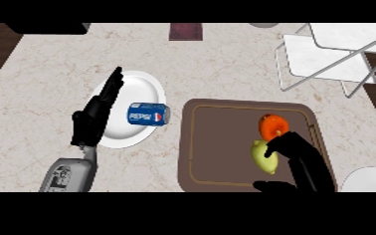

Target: Pick the lemon from the tray and place it in the tiered shelf

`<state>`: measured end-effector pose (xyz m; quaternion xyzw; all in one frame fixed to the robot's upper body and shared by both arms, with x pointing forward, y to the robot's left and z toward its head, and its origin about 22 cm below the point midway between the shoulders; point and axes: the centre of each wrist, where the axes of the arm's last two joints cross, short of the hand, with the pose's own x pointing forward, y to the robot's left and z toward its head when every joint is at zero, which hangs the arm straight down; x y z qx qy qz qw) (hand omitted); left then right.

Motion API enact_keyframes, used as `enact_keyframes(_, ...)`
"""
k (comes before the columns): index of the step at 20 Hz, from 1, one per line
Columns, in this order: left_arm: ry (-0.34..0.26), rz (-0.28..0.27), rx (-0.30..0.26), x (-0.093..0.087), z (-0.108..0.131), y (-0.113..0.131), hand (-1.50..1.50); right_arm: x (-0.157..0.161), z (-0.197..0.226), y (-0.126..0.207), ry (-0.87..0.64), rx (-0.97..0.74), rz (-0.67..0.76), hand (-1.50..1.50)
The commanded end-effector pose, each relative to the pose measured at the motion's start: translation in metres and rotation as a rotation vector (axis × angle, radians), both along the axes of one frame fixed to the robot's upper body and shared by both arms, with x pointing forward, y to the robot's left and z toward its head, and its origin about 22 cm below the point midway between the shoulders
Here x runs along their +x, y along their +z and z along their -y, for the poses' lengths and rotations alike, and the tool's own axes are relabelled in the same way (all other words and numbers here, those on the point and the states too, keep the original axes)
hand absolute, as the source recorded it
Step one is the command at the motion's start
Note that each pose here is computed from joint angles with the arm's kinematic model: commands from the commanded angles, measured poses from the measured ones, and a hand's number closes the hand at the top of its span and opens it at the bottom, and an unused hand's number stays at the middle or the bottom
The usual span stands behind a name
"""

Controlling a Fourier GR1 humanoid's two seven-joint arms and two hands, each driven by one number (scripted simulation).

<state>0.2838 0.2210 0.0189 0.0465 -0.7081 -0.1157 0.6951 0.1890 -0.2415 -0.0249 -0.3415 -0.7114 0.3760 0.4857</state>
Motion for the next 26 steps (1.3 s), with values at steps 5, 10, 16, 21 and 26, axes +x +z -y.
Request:
enact_keyframes(5, -0.028, 0.004, 0.001, 0.006, 0.004, 0.006, 0.0, 0.013, -0.034, -0.002, -0.249, -0.101, -0.416, 1.5)
enact_keyframes(10, -0.005, -0.01, 0.006, 0.009, 0.004, 0.006, 0.0, 0.034, -0.08, 0.041, -0.309, -0.087, -0.495, 1.5)
enact_keyframes(16, 0.009, -0.006, -0.007, -0.003, 0.007, -0.007, 0.0, 0.038, -0.107, 0.097, -0.295, 0.281, -0.357, 1.5)
enact_keyframes(21, 0.002, -0.006, 0.009, -0.006, -0.002, 0.003, 0.0, 0.021, -0.11, 0.145, -0.334, 0.327, -0.174, 1.5)
enact_keyframes(26, 0.001, -0.01, 0.022, -0.019, -0.002, -0.038, 0.0, 0.019, -0.121, 0.202, -0.401, 0.373, -0.085, 1.5)
